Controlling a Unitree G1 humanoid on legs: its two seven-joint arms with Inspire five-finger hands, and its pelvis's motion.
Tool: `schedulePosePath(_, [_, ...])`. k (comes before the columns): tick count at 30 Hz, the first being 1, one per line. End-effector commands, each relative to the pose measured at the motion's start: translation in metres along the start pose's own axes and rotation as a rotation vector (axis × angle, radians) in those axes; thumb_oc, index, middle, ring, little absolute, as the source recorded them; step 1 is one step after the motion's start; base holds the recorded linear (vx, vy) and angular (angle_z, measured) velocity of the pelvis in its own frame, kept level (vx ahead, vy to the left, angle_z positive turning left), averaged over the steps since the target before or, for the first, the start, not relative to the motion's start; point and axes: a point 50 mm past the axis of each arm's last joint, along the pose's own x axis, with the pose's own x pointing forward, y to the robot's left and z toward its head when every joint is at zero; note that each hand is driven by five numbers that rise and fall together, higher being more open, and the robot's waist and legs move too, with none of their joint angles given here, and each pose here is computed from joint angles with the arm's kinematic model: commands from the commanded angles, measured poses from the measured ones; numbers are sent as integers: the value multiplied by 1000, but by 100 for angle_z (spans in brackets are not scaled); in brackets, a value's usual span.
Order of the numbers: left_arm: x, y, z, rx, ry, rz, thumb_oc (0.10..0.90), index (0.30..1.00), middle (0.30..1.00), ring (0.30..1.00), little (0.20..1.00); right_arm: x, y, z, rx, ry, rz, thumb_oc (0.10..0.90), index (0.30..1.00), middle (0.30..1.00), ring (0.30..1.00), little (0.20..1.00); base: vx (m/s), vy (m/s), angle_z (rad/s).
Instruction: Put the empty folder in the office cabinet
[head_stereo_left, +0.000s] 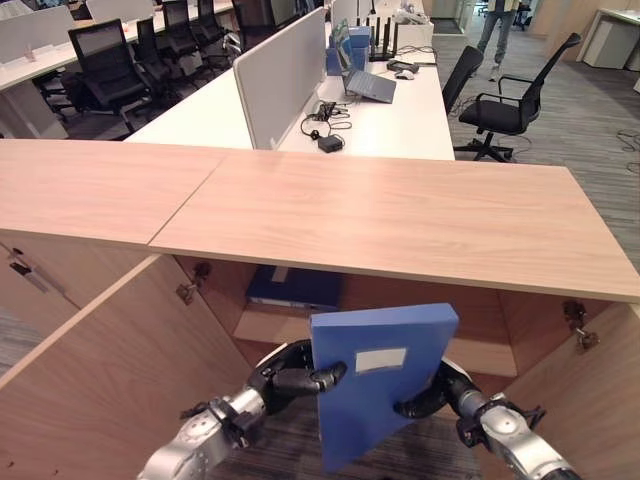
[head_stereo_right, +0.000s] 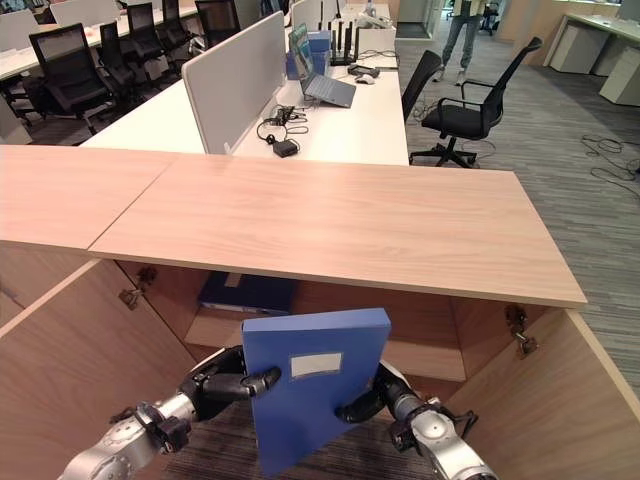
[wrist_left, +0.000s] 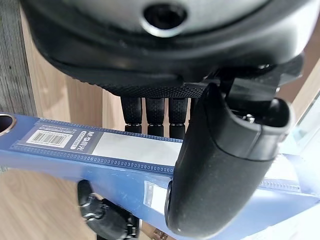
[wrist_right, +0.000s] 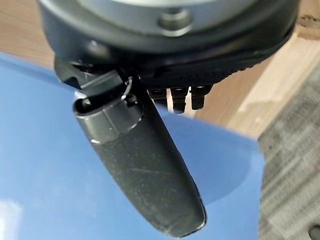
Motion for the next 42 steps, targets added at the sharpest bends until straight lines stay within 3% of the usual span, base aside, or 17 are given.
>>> schedulePosePath(1, [8,-56,-17,-83,132,-475,400,300,300,300,300,21,-16,142,129,-555,40,800,900,900,900,900,0,0,0])
schedulePosePath(4, [10,-62,-15,-83,142,-523,400,300,300,300,300,24,-6,146,213,-565,133,800,900,900,900,900,0,0,0])
schedulePosePath(5, [17,-73,-7,-78,124,-596,400,300,300,300,300,24,17,149,323,-578,287,800,900,900,900,900,0,0,0])
schedulePosePath(9, [31,-86,11,-49,48,-671,400,300,300,300,300,21,56,150,456,-586,516,800,900,900,900,900,0,0,0])
schedulePosePath(10, [38,-92,21,-59,-24,-696,400,300,300,300,300,13,85,149,511,-579,685,400,300,300,300,300,-20,-20,-4])
schedulePosePath(12, [50,-104,26,-121,-128,-701,400,300,300,300,300,1,129,146,577,-561,883,400,300,300,300,300,0,0,0])
schedulePosePath(18, [59,-122,35,-175,-248,-699,400,300,300,300,300,-21,178,130,894,-479,1070,400,300,300,300,300,-6,13,-4])
schedulePosePath(23, [57,-106,27,-198,-254,-568,409,314,314,314,314,-18,173,113,1087,-447,965,400,300,300,300,300,7,12,-2])
schedulePosePath(24, [52,-94,18,-194,-217,-501,800,900,900,900,900,-14,168,101,1130,-414,883,400,300,300,300,300,19,31,2])
schedulePosePath(26, [46,-80,6,-159,-140,-437,800,900,900,900,900,-8,162,88,1161,-372,792,400,300,300,300,300,0,0,0])
schedulePosePath(28, [28,-47,-19,-103,-5,-306,800,900,900,900,900,0,153,54,1264,-264,599,400,300,300,300,300,19,6,0])
schedulePosePath(29, [18,-21,-48,-183,76,-148,800,900,900,900,900,1,144,31,1369,-209,453,400,300,300,300,300,34,-3,-3])
schedulePosePath(31, [11,0,-80,-332,103,69,800,900,900,900,900,1,140,15,1423,-159,354,400,300,300,300,300,8,-7,-12])
schedulePosePath(32, [4,10,-101,-424,117,227,800,900,900,900,900,2,138,8,1467,-144,294,400,300,300,300,300,-7,-4,-8])
schedulePosePath(33, [-21,26,-162,-585,279,662,800,900,900,900,900,8,125,-6,1551,-118,96,400,300,300,300,300,0,0,0])
schedulePosePath(34, [-48,23,-198,-723,413,893,800,900,900,900,900,13,113,-12,1588,-112,-13,400,300,300,300,300,9,-7,13])
schedulePosePath(42, [-96,20,-226,-828,519,1170,800,900,900,900,900,18,97,-12,1605,-124,-130,400,300,300,300,300,11,-2,-3])
